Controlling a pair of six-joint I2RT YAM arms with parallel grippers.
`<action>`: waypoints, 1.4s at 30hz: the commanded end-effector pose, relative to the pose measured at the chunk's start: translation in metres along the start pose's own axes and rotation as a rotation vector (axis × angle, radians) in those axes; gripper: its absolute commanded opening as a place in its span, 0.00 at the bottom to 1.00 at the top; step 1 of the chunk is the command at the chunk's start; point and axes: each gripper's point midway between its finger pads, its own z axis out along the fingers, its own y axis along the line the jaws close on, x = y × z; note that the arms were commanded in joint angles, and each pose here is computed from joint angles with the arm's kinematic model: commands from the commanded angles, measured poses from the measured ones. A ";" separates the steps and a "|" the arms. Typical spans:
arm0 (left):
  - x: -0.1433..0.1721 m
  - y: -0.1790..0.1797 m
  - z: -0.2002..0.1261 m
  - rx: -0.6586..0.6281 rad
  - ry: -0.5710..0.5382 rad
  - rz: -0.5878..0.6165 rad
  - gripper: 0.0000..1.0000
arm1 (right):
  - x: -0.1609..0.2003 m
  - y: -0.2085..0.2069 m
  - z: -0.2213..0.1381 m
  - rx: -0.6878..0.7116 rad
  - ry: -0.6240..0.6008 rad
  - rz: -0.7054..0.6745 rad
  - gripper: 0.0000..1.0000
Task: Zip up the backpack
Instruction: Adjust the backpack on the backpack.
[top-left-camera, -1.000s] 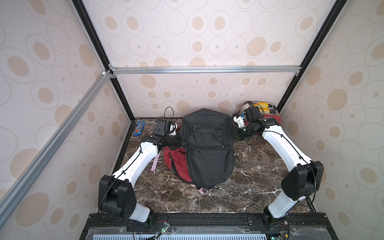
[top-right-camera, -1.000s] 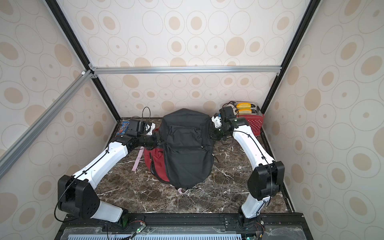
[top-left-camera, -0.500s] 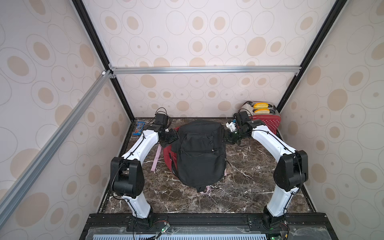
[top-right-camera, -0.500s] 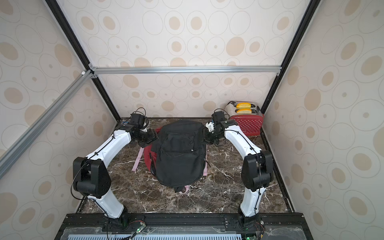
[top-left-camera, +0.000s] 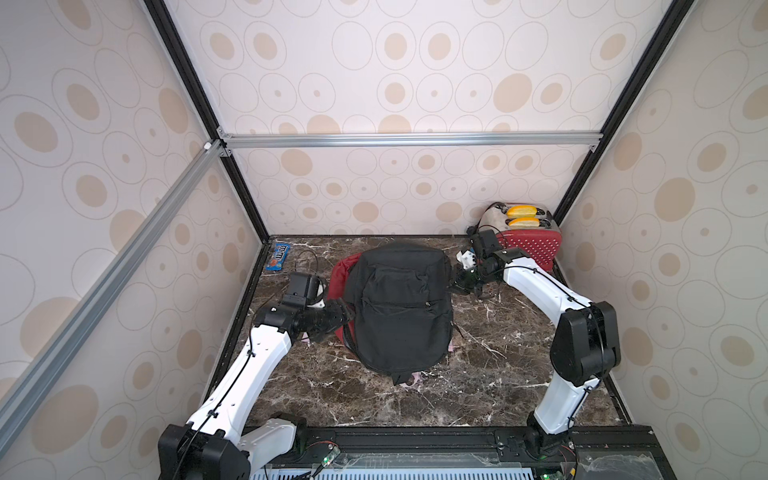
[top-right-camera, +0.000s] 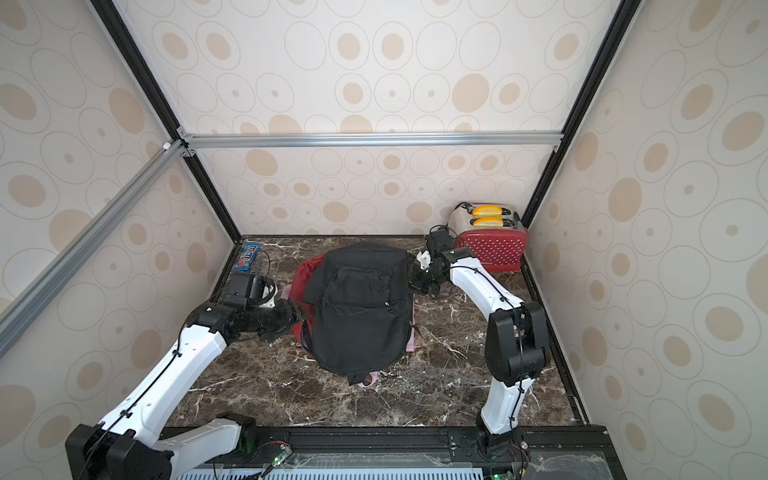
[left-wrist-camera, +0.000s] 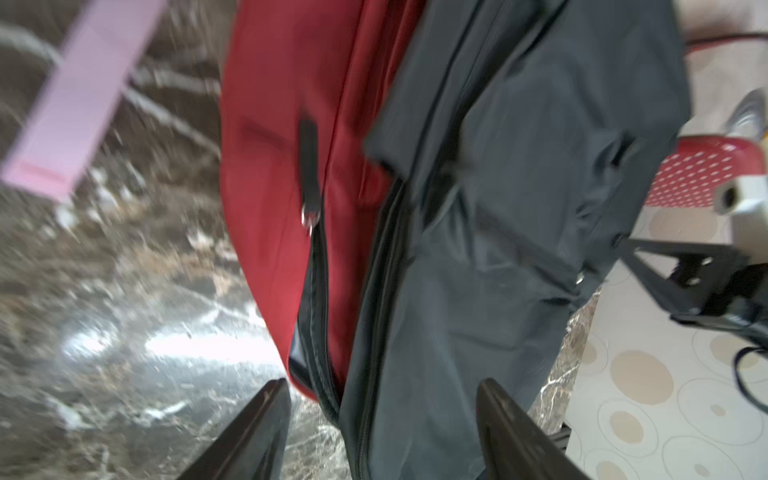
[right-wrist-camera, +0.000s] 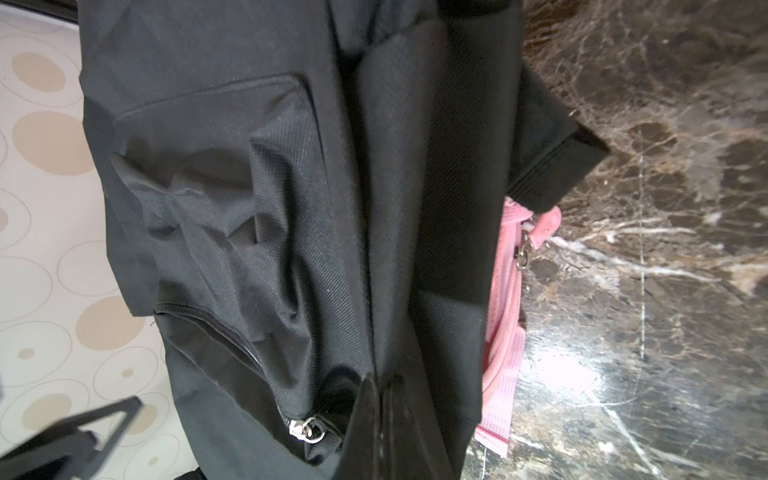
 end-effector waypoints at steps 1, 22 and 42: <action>0.017 -0.015 0.001 0.076 0.019 -0.061 0.72 | 0.005 0.000 -0.004 -0.005 -0.007 0.064 0.00; 0.052 -0.018 0.054 0.091 0.077 -0.014 0.54 | 0.006 0.014 -0.002 -0.087 0.007 0.098 0.00; -0.004 -0.081 0.008 0.147 -0.017 0.072 0.00 | -0.002 0.022 -0.021 -0.098 -0.025 0.091 0.00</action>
